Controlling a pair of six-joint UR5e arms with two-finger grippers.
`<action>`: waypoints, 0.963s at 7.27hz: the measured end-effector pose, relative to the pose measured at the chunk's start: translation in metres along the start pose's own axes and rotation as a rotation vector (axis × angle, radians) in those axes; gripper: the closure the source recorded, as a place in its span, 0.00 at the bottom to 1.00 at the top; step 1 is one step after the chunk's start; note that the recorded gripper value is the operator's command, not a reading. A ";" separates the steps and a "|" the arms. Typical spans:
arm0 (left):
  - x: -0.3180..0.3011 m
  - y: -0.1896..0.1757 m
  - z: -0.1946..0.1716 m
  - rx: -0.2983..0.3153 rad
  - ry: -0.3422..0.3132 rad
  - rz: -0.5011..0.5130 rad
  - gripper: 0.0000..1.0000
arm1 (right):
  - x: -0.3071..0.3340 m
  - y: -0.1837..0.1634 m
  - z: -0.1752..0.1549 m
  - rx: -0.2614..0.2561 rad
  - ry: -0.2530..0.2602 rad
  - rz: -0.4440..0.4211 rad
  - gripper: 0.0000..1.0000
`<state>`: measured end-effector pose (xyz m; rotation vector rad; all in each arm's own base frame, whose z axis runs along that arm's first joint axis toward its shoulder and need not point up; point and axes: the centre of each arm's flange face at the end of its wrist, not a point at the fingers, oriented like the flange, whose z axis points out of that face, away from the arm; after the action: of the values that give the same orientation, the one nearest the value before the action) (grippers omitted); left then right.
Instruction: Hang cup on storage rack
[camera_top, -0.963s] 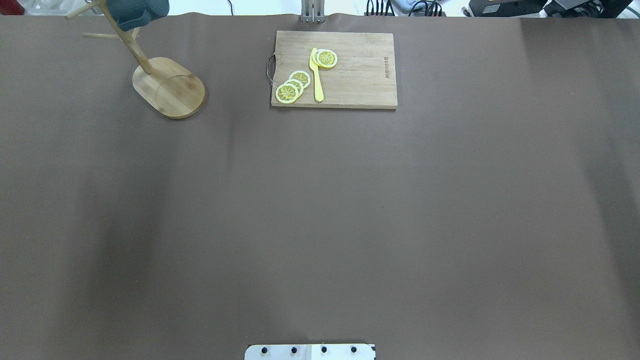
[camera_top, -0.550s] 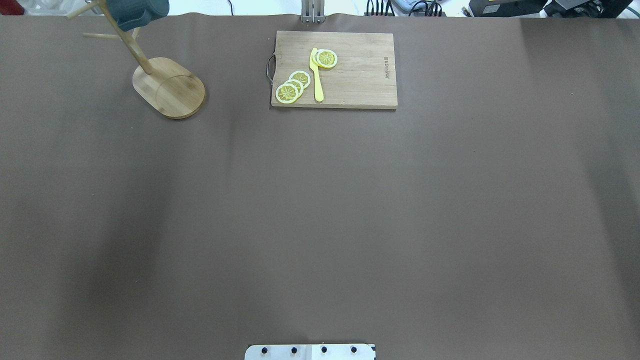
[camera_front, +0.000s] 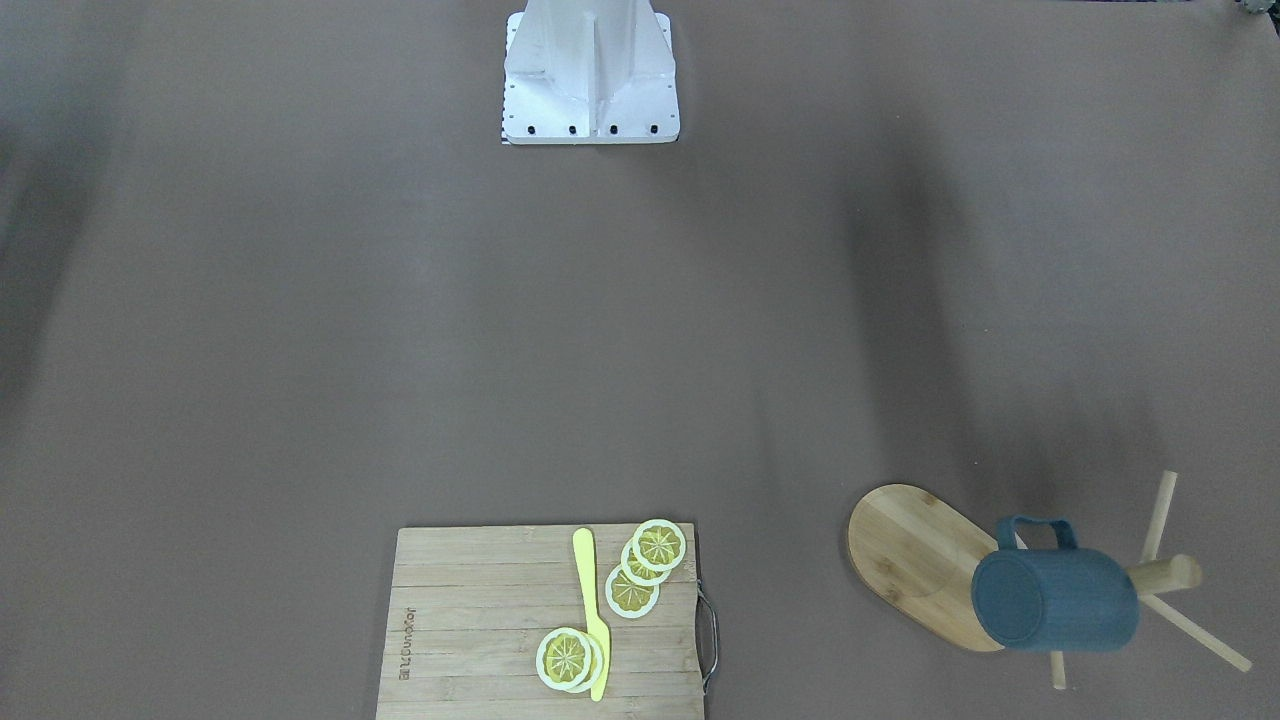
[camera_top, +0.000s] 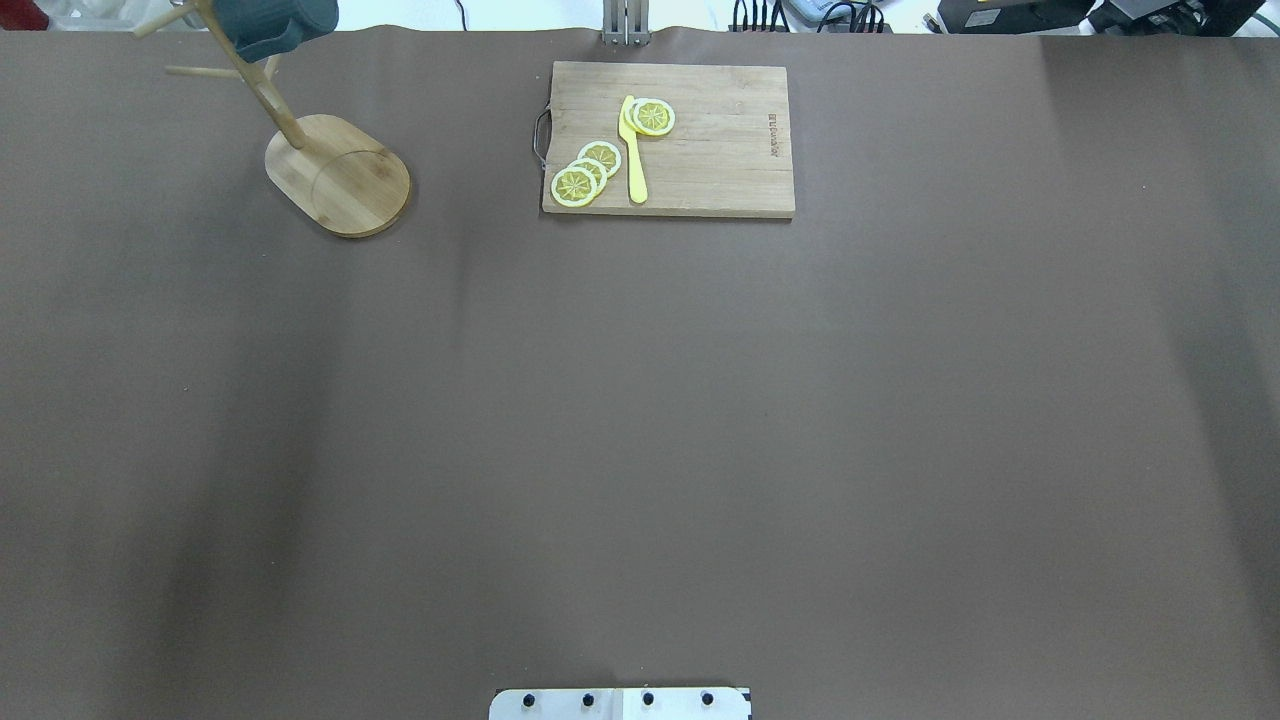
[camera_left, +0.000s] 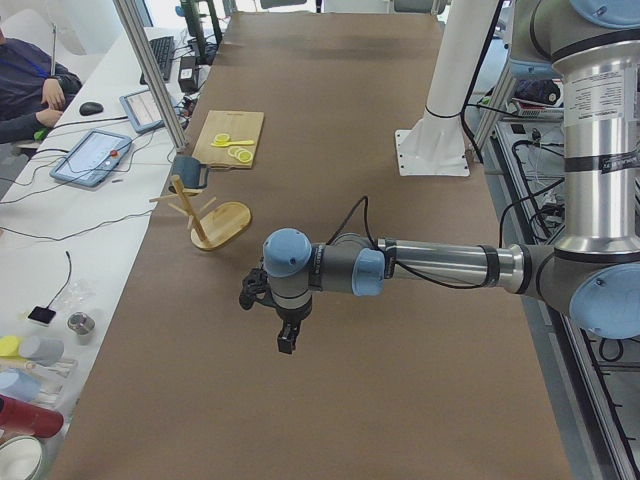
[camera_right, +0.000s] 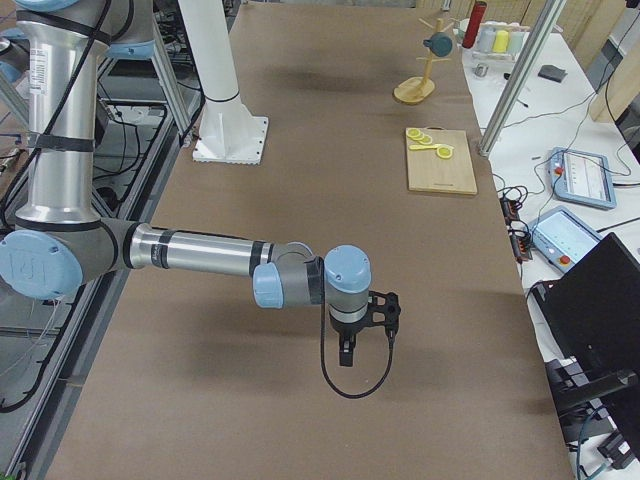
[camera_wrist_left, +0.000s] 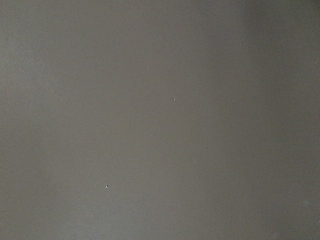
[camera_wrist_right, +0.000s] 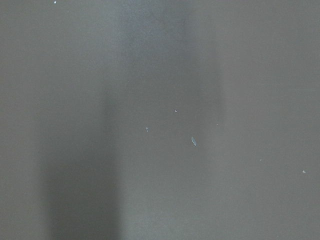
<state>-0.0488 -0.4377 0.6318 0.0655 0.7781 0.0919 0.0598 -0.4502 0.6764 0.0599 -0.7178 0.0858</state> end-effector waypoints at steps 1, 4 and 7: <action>-0.006 0.007 0.004 -0.007 0.002 -0.082 0.01 | 0.001 0.001 0.001 -0.002 -0.001 0.001 0.00; -0.027 0.021 0.000 0.001 0.003 -0.176 0.01 | 0.004 0.006 0.004 -0.010 0.000 0.002 0.00; -0.008 0.020 -0.021 0.048 0.008 -0.131 0.01 | 0.015 0.021 0.013 -0.032 0.005 0.024 0.00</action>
<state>-0.0706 -0.4178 0.6245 0.0590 0.7911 -0.0509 0.0603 -0.4300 0.6966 0.0207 -0.7150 0.0974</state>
